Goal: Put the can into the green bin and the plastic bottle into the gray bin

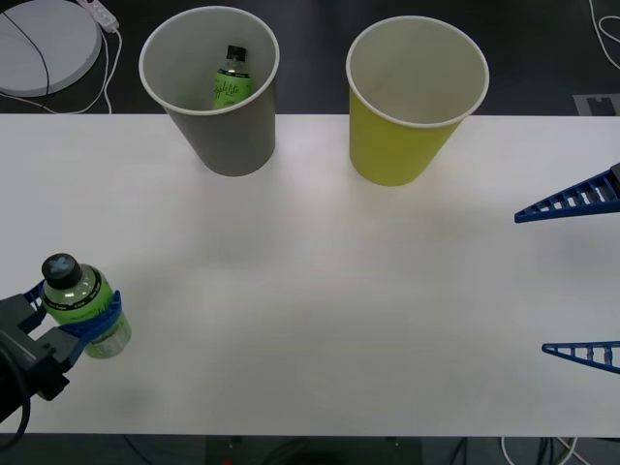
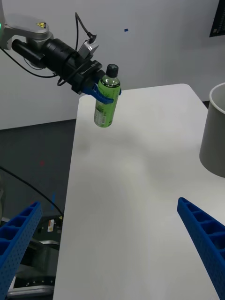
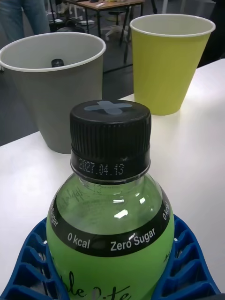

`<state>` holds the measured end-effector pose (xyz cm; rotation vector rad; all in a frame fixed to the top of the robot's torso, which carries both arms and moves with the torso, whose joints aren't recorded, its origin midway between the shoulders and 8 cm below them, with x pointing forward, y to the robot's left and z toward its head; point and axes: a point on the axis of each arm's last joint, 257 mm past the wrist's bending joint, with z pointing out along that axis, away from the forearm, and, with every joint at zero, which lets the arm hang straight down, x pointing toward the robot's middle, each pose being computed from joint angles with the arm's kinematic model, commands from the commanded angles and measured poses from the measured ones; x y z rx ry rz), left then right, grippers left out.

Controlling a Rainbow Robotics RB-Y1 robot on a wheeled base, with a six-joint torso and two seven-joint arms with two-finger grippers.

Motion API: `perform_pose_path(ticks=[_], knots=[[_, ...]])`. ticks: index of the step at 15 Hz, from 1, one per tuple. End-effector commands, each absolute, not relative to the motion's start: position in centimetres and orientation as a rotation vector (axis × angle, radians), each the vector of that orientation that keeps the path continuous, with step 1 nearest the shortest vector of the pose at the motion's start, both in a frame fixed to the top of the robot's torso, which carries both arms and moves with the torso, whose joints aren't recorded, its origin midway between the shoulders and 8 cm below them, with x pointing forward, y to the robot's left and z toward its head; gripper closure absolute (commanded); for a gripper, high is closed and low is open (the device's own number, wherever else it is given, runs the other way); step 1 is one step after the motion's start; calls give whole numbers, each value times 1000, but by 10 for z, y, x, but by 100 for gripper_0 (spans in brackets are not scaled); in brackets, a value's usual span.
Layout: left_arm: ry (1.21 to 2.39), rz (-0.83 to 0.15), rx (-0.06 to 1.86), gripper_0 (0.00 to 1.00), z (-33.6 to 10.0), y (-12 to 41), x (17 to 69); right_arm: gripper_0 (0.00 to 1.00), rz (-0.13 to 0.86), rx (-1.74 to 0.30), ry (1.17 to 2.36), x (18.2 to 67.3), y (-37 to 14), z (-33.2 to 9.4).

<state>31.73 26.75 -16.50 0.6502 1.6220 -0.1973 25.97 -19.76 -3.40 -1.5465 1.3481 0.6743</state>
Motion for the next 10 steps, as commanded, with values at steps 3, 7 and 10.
perform_pose_path(ticks=[3, 7, 10], knots=[[1671, -178, 616, 100, -147, 274, 322, 0, 674, -1546, 1348, 260, -198, -34], [1722, -160, 631, 100, -138, 281, 325, 0, 674, -1546, 1348, 260, -198, -34], [1766, -153, 673, 100, -134, 287, 328, 0, 674, -1546, 1348, 260, -198, -34]])
